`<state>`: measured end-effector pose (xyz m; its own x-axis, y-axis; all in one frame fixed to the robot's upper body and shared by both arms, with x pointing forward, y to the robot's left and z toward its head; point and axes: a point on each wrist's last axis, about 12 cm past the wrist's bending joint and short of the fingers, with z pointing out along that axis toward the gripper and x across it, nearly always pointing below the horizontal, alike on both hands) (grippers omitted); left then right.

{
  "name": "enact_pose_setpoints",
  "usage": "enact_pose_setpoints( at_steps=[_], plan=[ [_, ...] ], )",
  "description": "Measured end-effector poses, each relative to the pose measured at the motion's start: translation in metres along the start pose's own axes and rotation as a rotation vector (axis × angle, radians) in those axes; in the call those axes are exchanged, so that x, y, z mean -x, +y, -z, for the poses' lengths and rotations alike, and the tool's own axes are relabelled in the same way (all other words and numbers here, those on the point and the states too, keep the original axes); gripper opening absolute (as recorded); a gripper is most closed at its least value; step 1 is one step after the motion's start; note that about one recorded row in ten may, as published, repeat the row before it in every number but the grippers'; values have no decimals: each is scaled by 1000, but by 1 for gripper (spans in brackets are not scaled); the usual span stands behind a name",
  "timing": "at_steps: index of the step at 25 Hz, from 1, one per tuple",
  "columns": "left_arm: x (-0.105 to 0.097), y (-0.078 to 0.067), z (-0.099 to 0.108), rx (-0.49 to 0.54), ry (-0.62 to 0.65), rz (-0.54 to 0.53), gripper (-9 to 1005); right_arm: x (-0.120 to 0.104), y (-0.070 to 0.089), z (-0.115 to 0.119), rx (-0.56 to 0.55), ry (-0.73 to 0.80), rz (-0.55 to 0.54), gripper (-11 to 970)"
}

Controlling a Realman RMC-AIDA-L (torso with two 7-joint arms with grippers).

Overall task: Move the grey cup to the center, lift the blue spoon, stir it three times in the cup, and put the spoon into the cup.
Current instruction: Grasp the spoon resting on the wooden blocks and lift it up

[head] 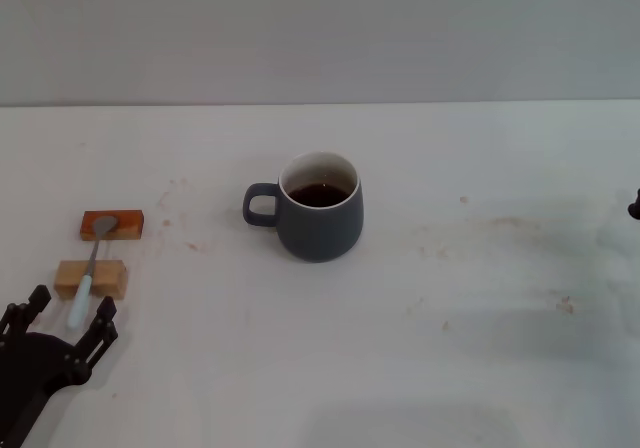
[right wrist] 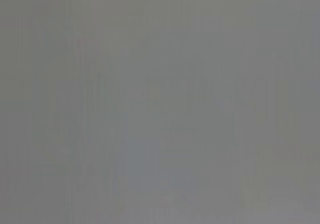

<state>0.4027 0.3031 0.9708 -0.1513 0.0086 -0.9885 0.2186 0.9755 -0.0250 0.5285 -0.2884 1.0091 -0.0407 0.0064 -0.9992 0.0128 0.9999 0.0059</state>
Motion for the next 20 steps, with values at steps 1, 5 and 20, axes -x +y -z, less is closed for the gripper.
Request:
enact_pose_setpoints(
  at_steps=[1,5,20],
  plan=[
    [0,0,0,1,4,0,824,0,0,0,1,-1,0,-1],
    [-2,0,0,4,14,0,823,1,1,-1,2,-2,0,-1],
    [-2,0,0,1,15,-3,818,0,2,-1,6,-2,-3,-1]
  ],
)
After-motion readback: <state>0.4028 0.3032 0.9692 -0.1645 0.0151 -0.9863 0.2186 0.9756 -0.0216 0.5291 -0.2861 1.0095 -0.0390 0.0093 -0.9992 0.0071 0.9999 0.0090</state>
